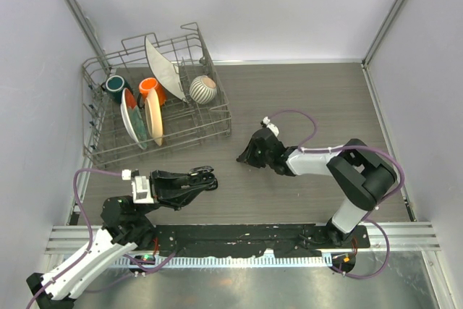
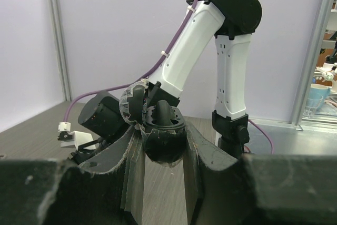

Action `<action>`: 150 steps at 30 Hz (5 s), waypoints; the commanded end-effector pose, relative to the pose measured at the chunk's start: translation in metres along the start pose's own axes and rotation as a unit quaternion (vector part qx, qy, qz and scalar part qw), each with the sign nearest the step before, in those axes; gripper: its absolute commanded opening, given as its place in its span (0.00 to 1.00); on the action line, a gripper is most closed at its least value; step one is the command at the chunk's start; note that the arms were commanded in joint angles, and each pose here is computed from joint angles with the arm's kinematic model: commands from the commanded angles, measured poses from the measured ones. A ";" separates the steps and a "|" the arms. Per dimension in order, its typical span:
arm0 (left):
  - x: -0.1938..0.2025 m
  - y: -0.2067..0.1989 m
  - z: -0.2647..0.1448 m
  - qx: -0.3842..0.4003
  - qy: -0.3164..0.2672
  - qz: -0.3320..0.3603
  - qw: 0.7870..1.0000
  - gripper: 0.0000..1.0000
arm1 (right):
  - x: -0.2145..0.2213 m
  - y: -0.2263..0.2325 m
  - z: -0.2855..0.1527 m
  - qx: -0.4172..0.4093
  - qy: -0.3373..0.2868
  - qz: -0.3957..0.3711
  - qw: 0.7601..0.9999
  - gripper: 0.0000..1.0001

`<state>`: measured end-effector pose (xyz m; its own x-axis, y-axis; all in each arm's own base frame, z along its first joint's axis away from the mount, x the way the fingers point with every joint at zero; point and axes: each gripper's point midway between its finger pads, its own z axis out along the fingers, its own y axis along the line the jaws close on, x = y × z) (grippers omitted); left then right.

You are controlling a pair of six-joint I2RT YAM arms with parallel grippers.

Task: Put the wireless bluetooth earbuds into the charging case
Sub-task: Pick up the earbud from the center of the board, then place the earbud in the charging case.

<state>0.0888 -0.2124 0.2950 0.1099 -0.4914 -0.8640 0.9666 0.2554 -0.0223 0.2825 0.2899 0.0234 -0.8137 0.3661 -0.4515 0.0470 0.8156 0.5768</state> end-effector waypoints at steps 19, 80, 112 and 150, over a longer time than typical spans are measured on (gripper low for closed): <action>-0.020 -0.002 0.001 -0.003 -0.024 0.016 1.000 0.00 | -0.018 0.008 -0.051 0.024 0.052 -0.237 0.970 0.04; -0.015 0.003 0.004 -0.011 -0.015 0.012 1.000 0.00 | -0.013 -0.037 -0.069 0.107 0.082 -0.324 0.937 0.01; -0.010 -0.007 0.003 0.023 -0.015 0.027 0.999 0.00 | -0.007 0.140 -0.287 -0.423 -0.031 -0.623 0.658 0.01; -0.003 -0.032 0.015 0.110 0.020 -0.003 0.994 0.00 | 0.044 0.211 -0.306 -0.463 0.013 -0.718 0.519 0.01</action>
<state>0.0727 -0.2369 0.2783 0.0521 -0.4012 -0.9145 0.9958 0.0899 0.0173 0.0712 0.3293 0.3199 0.3178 -0.3917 -0.8635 -0.9191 -0.3510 -0.1791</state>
